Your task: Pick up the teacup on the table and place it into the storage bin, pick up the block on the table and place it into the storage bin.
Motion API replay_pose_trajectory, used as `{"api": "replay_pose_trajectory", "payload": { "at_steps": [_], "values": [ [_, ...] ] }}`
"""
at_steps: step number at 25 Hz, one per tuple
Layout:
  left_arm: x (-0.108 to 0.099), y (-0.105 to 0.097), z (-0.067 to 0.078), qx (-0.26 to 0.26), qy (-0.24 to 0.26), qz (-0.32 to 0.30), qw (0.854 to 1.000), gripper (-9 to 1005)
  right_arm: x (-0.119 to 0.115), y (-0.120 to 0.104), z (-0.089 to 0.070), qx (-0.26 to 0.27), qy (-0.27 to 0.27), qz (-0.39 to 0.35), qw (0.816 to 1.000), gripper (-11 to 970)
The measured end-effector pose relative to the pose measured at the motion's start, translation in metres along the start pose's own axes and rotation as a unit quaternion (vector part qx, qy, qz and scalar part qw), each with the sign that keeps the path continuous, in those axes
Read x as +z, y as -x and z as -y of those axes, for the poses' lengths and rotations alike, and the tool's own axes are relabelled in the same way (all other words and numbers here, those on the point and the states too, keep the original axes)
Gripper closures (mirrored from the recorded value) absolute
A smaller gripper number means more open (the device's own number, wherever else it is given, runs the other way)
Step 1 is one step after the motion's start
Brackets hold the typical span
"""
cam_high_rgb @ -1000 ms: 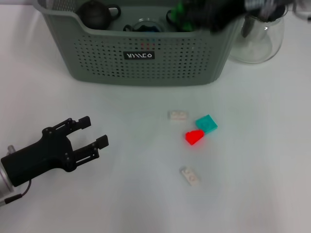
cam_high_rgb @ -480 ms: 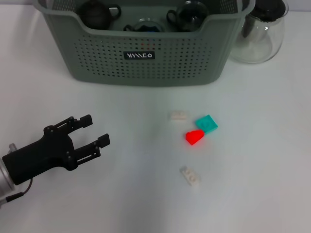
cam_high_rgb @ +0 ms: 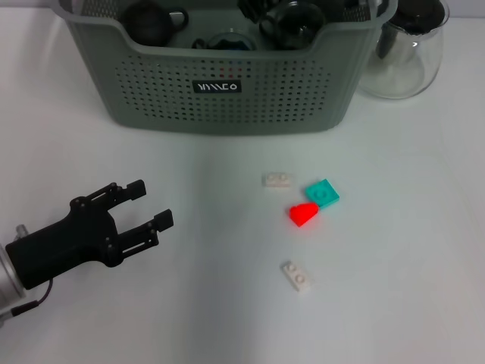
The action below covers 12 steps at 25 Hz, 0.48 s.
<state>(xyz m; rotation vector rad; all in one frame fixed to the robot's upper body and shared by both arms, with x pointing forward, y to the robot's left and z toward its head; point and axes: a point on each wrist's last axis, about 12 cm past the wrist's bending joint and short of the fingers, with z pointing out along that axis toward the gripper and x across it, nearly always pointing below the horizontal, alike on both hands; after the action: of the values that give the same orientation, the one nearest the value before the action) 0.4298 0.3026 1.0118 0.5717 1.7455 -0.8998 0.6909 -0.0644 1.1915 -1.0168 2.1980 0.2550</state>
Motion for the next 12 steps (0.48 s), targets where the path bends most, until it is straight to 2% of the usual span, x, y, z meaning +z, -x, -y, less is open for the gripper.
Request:
{"api": "replay_pose_trajectory", "payload": {
  "at_steps": [3, 6, 8, 11, 12],
  "values": [
    [0.000, 0.000, 0.000, 0.000, 0.000, 0.000, 1.000, 235, -0.002, -0.003, 0.002, 0.001, 0.000, 0.004, 1.000, 721],
    [-0.001, -0.001, 0.001, -0.001, 0.001, -0.001, 1.000, 234, -0.015, 0.001, 0.008, 0.016, 0.004, 0.037, 0.999, 681],
    [-0.002, -0.001, 0.001, -0.002, 0.002, 0.000, 1.000, 234, -0.032, 0.003, 0.013, 0.033, 0.014, 0.068, 0.997, 655],
    [-0.002, -0.001, 0.001, -0.003, 0.002, 0.002, 1.000, 235, -0.081, 0.000, 0.021, 0.052, 0.042, 0.143, 0.987, 615],
    [-0.002, -0.001, 0.001, -0.003, 0.002, 0.002, 1.000, 235, -0.097, -0.005, 0.021, 0.050, 0.054, 0.161, 0.984, 564]
  ]
}}
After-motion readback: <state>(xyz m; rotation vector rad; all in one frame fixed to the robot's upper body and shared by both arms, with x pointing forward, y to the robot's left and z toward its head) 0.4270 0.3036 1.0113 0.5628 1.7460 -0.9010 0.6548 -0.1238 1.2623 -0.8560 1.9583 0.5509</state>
